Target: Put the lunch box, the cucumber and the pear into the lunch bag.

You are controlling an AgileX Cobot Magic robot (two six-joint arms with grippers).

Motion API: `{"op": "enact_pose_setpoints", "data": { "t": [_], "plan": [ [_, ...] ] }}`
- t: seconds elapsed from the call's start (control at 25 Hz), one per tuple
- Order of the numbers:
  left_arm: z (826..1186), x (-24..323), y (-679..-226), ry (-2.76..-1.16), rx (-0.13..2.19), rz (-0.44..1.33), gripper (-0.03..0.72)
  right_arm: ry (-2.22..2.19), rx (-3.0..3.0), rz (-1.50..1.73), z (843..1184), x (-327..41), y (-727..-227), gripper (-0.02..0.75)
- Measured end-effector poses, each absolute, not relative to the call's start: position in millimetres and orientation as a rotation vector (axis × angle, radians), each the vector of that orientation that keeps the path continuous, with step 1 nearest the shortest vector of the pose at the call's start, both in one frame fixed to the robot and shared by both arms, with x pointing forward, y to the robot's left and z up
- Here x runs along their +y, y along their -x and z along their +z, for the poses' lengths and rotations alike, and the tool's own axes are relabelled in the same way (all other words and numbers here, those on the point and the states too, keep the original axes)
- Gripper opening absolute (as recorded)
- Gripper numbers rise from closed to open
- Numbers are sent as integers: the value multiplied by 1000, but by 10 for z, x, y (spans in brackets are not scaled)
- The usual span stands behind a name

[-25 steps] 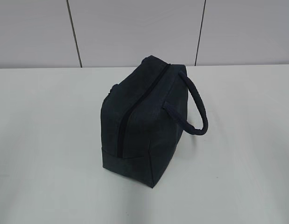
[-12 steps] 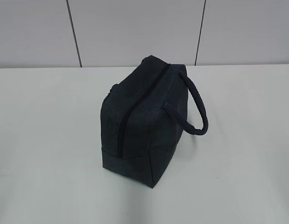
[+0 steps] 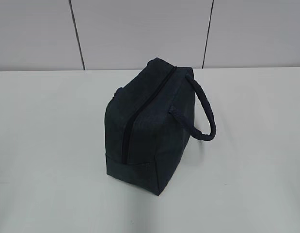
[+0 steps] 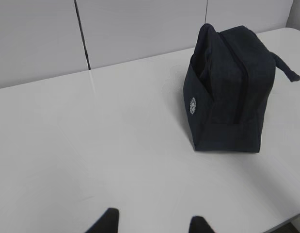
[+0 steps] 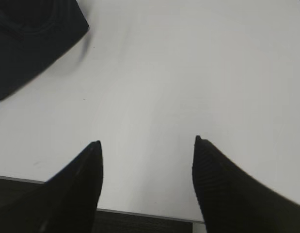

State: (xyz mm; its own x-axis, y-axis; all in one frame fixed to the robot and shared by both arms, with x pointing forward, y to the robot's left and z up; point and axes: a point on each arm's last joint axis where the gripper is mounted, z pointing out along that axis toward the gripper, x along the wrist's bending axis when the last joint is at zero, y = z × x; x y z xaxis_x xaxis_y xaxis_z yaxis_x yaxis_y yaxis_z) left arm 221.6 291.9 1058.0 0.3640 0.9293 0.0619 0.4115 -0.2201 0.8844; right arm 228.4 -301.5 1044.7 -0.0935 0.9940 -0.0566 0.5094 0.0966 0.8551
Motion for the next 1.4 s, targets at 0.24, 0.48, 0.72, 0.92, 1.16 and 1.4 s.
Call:
{"op": "enact_pose_setpoints", "data": {
  "t": [0.24, 0.48, 0.72, 0.92, 1.16, 1.4],
  "plan": [
    [10585, 2884, -2206, -1786, 1164, 744, 276, -1494, 1691, 900, 10446, -3015, -2281, 463],
    [10585, 2883, -2206, -1786, 1163, 743, 276, -1496, 1690, 901, 10446, -3015, -2281, 463],
    [10585, 2883, -2206, -1786, 1163, 743, 276, -1496, 1690, 901, 10446, -3015, -2281, 463],
    [10585, 2883, -2206, -1786, 1163, 743, 276, -1496, 1690, 901, 10446, -3015, -2281, 463],
    [10585, 2883, -2206, -1786, 1163, 743, 276, -1498, 1688, 902, 10446, -3015, -2281, 463],
    [10585, 2872, -2214, -1755, 1226, 781, 276, -1498, 1688, 902, 10446, -3015, -2281, 463]
  ]
}}
